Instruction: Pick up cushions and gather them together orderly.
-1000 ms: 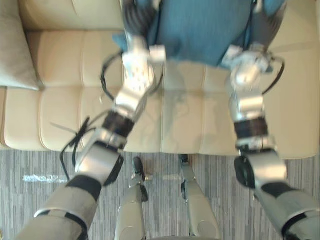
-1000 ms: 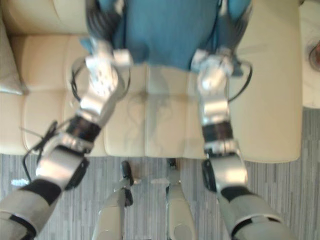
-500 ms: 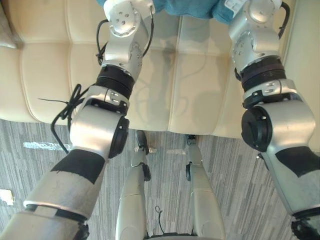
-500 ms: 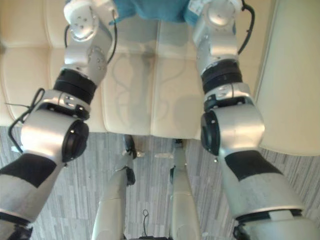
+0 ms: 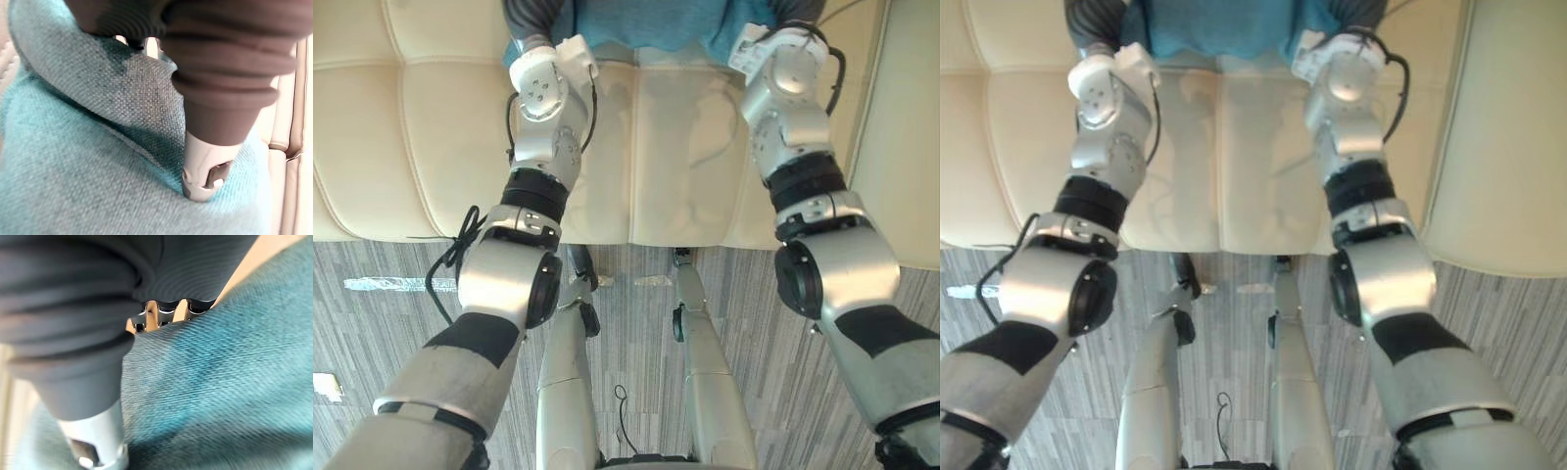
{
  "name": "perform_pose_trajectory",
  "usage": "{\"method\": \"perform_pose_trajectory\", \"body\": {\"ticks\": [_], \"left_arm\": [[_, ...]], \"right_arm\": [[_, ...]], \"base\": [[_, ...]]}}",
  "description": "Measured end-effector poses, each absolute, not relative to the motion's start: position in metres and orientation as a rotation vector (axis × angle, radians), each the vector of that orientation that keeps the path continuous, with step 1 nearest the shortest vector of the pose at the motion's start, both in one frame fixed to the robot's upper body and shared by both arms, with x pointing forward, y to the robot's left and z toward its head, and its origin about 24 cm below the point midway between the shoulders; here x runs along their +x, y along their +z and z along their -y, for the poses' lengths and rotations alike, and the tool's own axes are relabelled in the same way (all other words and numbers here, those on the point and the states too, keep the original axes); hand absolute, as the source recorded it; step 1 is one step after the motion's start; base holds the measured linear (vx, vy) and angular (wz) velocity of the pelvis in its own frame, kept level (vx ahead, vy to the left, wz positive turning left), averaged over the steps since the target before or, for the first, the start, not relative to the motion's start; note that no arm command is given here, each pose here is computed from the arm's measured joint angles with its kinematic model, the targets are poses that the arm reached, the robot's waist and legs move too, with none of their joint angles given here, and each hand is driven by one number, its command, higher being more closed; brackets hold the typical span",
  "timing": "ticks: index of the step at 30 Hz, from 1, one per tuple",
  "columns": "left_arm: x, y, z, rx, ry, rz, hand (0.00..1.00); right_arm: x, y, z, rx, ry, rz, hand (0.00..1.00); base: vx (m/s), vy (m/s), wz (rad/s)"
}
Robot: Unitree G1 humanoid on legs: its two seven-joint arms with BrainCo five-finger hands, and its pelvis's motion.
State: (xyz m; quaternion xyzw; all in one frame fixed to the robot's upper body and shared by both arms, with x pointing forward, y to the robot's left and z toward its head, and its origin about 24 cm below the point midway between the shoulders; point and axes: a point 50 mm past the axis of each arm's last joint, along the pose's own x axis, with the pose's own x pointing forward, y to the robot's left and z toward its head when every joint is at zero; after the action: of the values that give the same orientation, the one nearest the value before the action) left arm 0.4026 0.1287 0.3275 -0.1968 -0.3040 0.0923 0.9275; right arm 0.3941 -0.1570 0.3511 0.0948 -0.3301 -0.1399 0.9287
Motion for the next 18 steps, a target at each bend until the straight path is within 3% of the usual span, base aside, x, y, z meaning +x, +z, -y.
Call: {"method": "perform_pose_trajectory", "body": {"ticks": [7,12,18], "left_arm": [[0.389,0.276,-0.182,-0.302,0.214,0.644,0.0],[0.366,0.214,-0.2,-0.259,0.213,0.584,0.0],[0.312,0.071,-0.17,-0.264,0.158,0.206,0.0]], "right_arm": [[0.341,0.305,0.243,0.14,-0.42,0.865,0.0],[0.302,0.242,0.249,0.078,-0.375,0.832,0.0],[0.263,0.11,0.221,0.146,-0.333,0.441,0.0]], "base": [[-0.01,-0.02,0.13],[0.04,-0.064,0.15],[0.09,-0.05,0.13]]}}
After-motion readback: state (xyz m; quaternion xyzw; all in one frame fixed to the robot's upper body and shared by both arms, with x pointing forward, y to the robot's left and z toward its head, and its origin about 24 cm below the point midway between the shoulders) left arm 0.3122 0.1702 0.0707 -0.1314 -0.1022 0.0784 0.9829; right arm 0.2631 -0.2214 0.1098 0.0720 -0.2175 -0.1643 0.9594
